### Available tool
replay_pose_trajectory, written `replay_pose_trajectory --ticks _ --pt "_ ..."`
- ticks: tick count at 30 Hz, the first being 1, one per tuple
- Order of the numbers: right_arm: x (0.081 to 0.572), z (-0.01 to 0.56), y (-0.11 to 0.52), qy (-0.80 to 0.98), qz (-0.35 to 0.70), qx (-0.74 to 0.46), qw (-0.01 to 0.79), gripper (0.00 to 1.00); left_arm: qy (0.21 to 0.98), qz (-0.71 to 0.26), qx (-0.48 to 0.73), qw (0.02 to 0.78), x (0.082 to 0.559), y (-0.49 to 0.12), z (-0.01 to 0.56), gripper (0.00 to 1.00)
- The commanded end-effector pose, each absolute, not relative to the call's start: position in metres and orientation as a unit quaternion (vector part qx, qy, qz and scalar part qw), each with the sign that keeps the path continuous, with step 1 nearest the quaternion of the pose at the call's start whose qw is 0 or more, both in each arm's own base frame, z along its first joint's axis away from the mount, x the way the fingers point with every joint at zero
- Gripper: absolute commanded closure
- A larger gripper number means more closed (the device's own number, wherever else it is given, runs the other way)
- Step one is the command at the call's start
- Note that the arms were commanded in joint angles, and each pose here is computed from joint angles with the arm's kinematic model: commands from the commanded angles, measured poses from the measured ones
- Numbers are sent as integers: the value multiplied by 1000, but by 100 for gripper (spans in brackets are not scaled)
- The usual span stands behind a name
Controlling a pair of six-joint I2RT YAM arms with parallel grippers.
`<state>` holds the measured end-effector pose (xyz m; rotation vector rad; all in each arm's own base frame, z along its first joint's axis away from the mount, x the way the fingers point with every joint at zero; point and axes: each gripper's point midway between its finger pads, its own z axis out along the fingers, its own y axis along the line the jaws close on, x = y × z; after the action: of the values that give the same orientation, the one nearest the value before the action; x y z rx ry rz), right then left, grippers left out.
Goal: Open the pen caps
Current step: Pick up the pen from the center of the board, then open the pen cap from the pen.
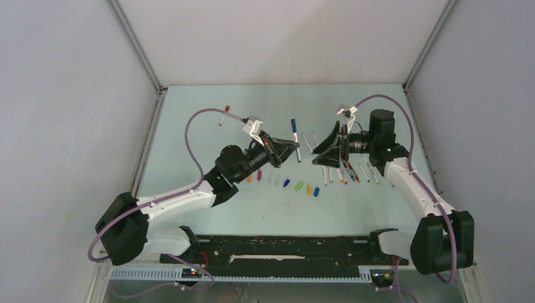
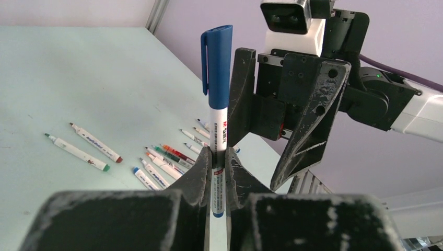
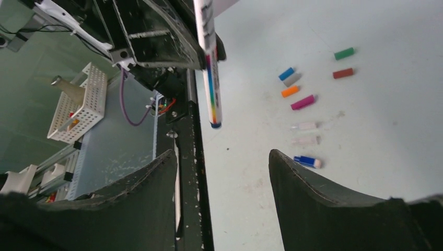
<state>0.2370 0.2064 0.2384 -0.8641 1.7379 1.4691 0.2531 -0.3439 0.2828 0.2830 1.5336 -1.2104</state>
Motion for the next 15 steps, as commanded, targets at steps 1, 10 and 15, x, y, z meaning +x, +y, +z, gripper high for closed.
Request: replay_pose_trajectory --ticks 1,10,15 --pt "232 257 220 642 583 -355 350 33 595 -540 89 588 253 -349 330 100" --pt "223 259 230 634 595 -364 333 34 586 -554 75 586 247 -362 334 100" --pt "220 260 232 632 600 -364 328 39 584 -560 76 583 243 -370 336 100"
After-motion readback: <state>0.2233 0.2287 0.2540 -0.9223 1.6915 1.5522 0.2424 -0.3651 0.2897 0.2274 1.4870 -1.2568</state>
